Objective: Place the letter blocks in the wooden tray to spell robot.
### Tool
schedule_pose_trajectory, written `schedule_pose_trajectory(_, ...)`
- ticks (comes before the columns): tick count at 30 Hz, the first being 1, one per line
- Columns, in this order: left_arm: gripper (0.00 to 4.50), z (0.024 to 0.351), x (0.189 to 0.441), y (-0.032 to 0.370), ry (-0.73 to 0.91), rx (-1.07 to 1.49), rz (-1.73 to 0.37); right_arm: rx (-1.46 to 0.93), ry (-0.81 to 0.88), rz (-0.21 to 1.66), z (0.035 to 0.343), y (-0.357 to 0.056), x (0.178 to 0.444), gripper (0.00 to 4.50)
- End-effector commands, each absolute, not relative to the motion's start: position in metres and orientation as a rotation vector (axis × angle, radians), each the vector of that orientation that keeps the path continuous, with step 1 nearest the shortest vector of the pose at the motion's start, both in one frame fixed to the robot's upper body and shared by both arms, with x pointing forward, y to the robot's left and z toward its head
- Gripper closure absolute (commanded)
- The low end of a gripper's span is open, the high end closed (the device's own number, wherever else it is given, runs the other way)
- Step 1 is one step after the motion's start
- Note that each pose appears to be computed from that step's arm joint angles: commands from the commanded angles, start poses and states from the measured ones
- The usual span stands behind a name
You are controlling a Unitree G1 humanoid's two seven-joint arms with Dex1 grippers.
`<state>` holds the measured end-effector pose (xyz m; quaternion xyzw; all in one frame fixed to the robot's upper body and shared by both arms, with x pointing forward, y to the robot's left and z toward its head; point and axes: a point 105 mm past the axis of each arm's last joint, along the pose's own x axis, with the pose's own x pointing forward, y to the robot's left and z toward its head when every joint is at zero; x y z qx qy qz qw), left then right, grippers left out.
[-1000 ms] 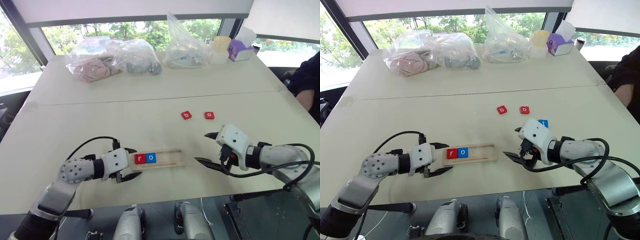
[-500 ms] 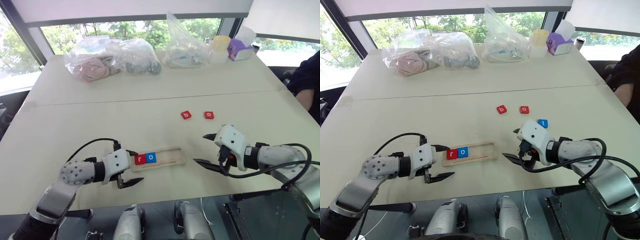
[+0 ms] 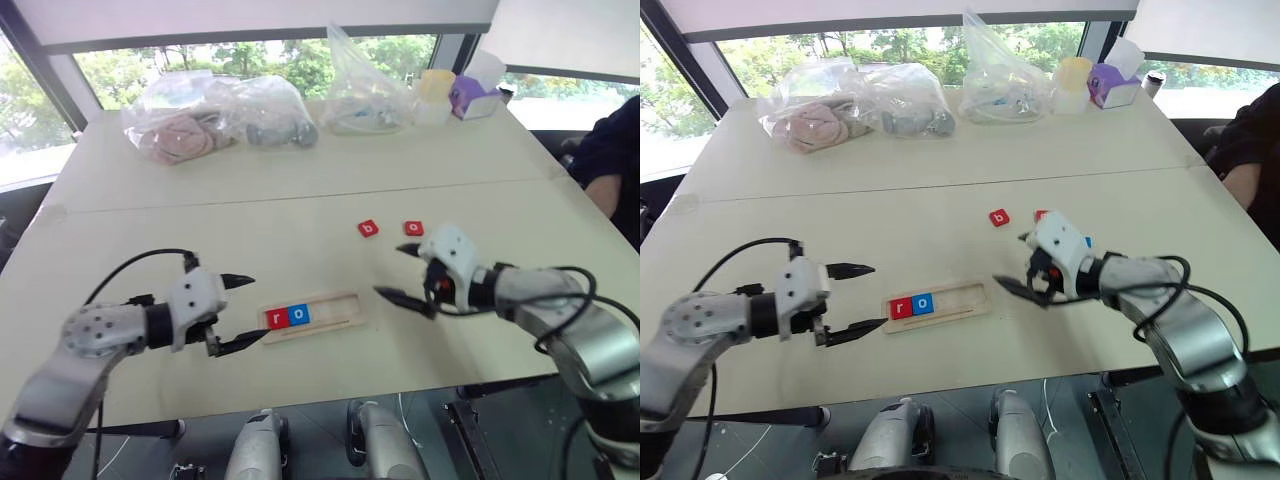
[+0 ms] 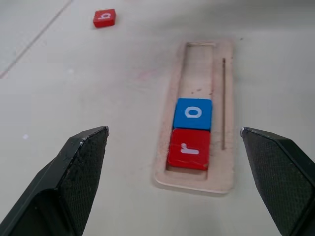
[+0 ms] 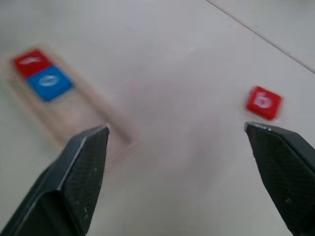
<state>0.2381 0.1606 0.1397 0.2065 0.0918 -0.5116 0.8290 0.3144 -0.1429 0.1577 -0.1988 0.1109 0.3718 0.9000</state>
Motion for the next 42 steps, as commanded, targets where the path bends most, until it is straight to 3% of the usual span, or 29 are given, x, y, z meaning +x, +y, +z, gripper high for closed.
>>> schedule_pose_trajectory(1, 0.03, 0.154, 0.233, 0.168, 0.212, 0.37, -1.107, -0.351, 0.211, 0.653, 0.161, -0.141, 0.343, 0.0)
schedule_pose_trajectory(7, 0.03, 0.164, 0.235, 0.173, 0.215, 0.356, -1.087, -0.217, 0.243, 0.495, 0.156, -0.121, 0.386, 0.0)
schedule_pose_trajectory(13, 0.03, 0.166, 0.228, 0.17, 0.213, 0.358, -1.097, -0.18, 0.28, 0.391, 0.145, -0.112, 0.411, 0.0)
schedule_pose_trajectory(27, 0.03, 0.169, 0.222, 0.167, 0.201, 0.387, -1.095, -0.149, 0.372, 0.354, 0.108, -0.101, 0.426, 0.0)
schedule_pose_trajectory(30, 0.0, 0.168, 0.222, 0.167, 0.2, 0.392, -1.094, -0.144, 0.388, 0.357, 0.105, -0.098, 0.426, 0.85)
schedule_pose_trajectory(35, 0.0, 0.167, 0.224, 0.166, 0.198, 0.395, -1.092, -0.152, 0.413, 0.351, 0.102, -0.102, 0.422, 3.33)
schedule_pose_trajectory(39, 0.0, 0.165, 0.223, 0.165, 0.198, 0.393, -1.101, -0.171, 0.392, 0.345, 0.117, -0.118, 0.404, 3.31)
schedule_pose_trajectory(42, 0.0, 0.163, 0.221, 0.163, 0.208, 0.384, -1.12, -0.192, 0.352, 0.399, 0.138, -0.129, 0.365, 3.31)
